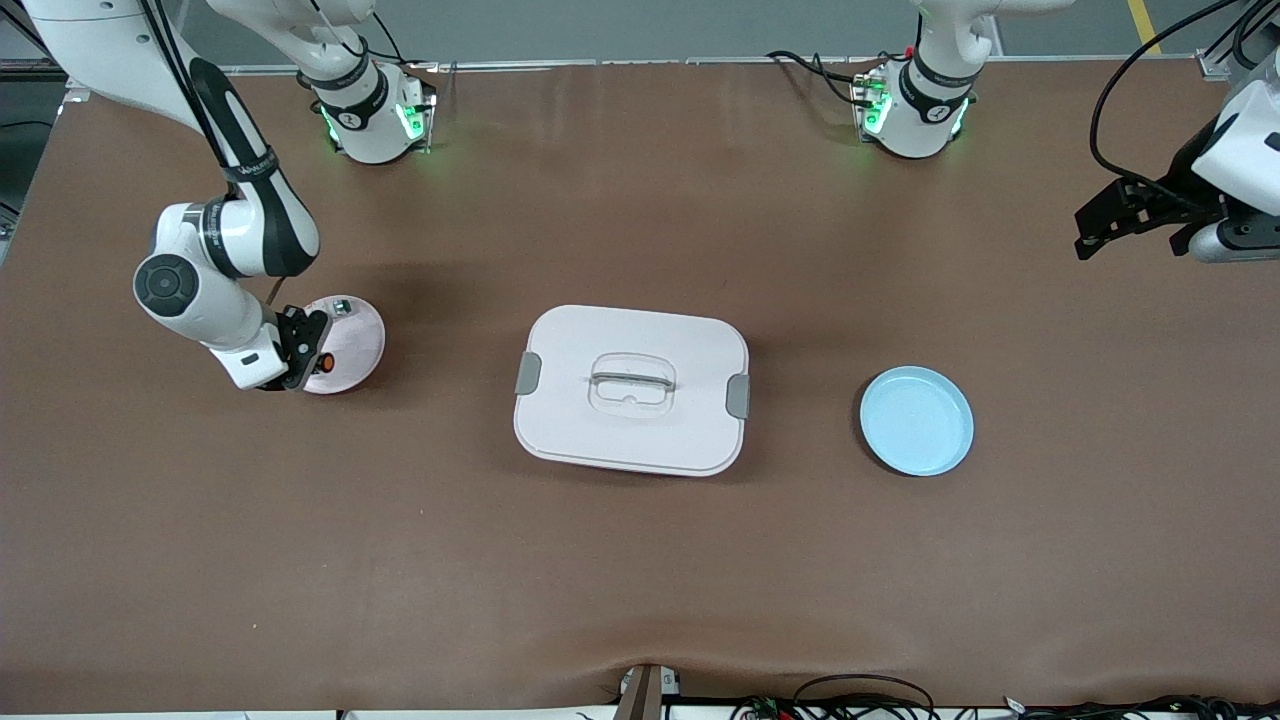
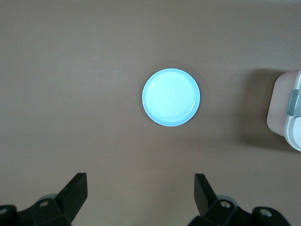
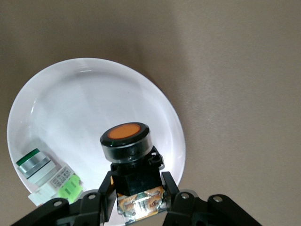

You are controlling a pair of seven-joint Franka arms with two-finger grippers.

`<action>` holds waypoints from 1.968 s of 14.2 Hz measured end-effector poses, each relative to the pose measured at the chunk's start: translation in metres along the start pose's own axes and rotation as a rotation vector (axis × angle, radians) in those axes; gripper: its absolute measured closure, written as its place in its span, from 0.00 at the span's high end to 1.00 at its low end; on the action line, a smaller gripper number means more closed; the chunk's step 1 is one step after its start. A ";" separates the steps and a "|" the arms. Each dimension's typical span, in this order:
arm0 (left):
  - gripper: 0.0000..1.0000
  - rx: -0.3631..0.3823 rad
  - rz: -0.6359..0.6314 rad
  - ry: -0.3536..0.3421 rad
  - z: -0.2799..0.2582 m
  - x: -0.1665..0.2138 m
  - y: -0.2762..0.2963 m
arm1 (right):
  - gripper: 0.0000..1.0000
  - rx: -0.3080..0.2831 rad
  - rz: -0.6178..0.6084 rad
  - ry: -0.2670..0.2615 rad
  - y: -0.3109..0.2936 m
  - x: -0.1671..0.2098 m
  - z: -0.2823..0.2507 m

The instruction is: Transfer orange switch to right arm and place

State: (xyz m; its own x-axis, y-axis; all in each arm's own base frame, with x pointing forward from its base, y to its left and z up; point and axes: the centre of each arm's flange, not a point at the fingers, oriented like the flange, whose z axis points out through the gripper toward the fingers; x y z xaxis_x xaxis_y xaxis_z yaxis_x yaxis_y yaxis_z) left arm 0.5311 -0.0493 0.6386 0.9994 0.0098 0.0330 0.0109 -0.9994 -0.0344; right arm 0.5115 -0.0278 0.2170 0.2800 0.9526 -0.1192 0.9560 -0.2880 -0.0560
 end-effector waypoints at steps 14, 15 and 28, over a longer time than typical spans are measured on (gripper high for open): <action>1.00 0.001 0.004 -0.013 0.002 -0.002 0.001 | 0.45 0.011 -0.020 0.007 -0.017 0.007 0.026; 1.00 0.001 0.004 -0.013 0.002 -0.002 0.001 | 0.45 0.014 -0.021 0.007 -0.018 0.007 0.029; 1.00 0.001 0.005 -0.013 0.002 -0.002 0.002 | 0.64 0.005 -0.024 0.012 -0.015 0.009 0.032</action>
State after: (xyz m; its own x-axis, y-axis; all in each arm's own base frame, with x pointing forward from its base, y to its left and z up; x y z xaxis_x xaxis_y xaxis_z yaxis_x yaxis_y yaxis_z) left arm 0.5295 -0.0511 0.6367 0.9998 0.0055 0.0199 0.0062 -0.9993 -0.0357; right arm 0.4969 -0.0184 0.1855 0.2584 0.9602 -0.1060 0.9620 -0.2658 -0.0632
